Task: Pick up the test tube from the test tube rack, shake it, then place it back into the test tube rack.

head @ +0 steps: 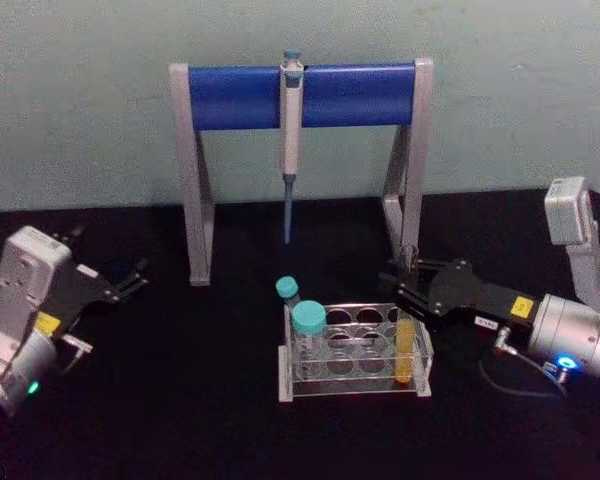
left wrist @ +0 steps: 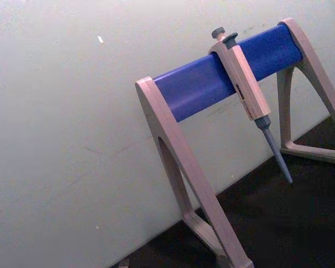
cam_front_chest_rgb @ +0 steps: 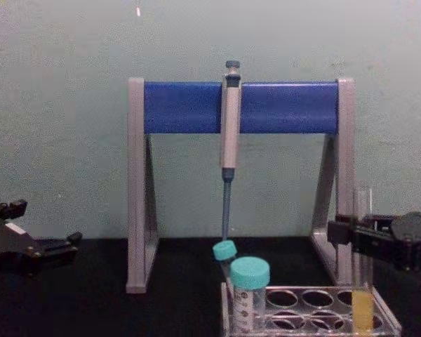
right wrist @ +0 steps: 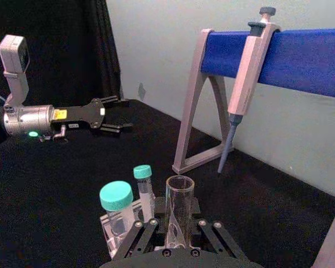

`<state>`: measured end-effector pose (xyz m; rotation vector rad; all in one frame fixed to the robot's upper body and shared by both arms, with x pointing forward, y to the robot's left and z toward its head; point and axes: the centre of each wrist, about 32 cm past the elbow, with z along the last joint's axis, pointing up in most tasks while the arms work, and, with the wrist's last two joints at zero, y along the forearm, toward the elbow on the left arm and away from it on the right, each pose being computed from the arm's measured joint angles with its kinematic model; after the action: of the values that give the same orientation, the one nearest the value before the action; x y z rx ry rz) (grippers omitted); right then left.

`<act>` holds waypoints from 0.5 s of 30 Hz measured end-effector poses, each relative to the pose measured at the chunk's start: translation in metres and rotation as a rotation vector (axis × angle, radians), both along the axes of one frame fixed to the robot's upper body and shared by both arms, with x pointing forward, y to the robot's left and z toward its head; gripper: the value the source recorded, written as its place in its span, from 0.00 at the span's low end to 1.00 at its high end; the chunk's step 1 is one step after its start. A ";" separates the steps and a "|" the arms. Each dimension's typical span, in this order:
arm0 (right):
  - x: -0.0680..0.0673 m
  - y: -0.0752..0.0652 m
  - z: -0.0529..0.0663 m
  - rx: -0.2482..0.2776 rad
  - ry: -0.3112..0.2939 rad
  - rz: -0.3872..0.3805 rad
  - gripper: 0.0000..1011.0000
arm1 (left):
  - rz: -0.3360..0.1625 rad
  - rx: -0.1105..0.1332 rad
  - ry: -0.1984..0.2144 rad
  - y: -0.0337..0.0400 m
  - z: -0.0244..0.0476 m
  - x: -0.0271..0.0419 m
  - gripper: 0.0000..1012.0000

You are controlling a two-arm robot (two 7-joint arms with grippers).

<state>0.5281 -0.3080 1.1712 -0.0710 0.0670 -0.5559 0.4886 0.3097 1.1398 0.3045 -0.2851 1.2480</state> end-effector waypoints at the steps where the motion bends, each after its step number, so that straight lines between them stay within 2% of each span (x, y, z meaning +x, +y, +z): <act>1: 0.000 0.000 0.000 0.000 0.001 0.000 0.23 | 0.000 0.000 0.000 0.0000 0.0000 0.0000 0.99; 15: 0.000 0.000 -0.002 -0.002 0.006 -0.019 0.23 | 0.000 0.000 0.000 0.0000 0.0000 0.0000 0.99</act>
<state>0.5282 -0.3080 1.1689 -0.0741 0.0736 -0.5752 0.4886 0.3097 1.1398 0.3044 -0.2851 1.2480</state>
